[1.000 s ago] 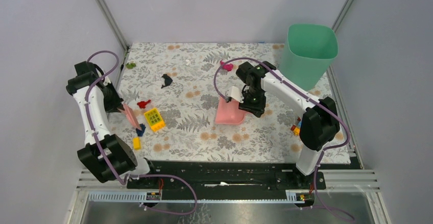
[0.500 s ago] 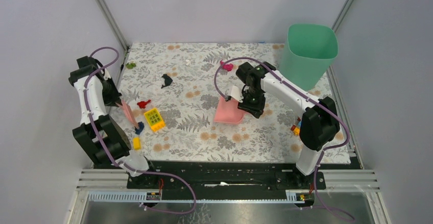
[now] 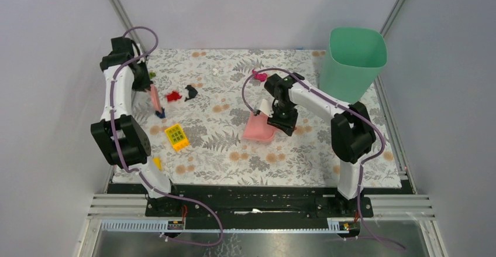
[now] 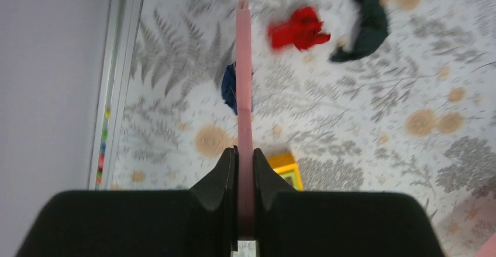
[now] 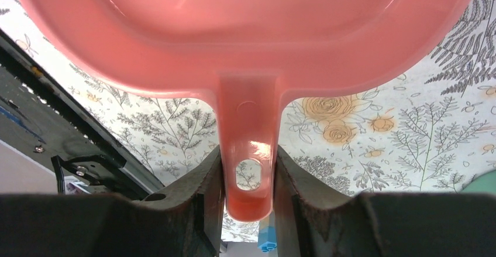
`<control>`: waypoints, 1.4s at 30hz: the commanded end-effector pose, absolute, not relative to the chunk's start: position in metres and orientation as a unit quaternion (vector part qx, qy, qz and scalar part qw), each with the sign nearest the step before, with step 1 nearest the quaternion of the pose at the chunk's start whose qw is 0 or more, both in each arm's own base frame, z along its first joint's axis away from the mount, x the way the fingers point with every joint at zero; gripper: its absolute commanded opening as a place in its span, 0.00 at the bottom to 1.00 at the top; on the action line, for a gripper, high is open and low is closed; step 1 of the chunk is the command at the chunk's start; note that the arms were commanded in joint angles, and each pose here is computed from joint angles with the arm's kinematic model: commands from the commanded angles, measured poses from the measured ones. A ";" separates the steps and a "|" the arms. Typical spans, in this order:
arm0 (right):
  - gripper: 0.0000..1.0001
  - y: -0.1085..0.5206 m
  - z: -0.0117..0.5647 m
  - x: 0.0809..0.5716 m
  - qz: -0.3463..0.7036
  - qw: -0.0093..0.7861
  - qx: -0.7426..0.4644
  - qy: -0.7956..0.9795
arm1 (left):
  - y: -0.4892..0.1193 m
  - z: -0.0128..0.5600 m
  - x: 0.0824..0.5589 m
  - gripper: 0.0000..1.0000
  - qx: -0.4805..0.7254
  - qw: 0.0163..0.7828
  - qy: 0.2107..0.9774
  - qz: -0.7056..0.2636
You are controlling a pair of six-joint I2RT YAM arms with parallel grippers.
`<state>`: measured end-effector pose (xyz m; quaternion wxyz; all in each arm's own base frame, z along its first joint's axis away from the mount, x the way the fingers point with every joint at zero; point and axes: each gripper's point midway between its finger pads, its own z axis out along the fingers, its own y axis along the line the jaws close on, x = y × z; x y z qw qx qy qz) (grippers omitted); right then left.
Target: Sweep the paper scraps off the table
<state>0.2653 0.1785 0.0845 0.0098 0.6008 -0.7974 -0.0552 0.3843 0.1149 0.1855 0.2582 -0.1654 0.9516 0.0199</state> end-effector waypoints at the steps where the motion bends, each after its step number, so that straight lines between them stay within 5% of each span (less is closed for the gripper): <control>1: 0.00 0.191 0.081 0.280 -0.047 0.000 0.585 -0.809 | 0.107 0.230 0.424 0.00 -0.127 0.338 0.931 0.046; 8: 0.00 0.204 0.061 0.284 -0.052 0.019 0.554 -0.831 | 0.052 0.262 0.430 0.00 -0.055 0.362 0.930 -0.036; 20: 0.00 0.209 0.059 0.285 -0.056 0.012 0.536 -0.842 | 0.109 0.309 0.469 0.00 0.084 0.406 0.897 0.151; 30: 0.00 0.201 0.061 0.276 -0.051 0.019 0.534 -0.844 | 0.162 0.254 0.538 0.00 0.146 0.375 0.866 0.296; 42: 0.00 0.188 0.063 0.268 -0.035 0.029 0.535 -0.844 | 0.153 0.137 0.556 0.00 0.206 0.300 0.899 0.243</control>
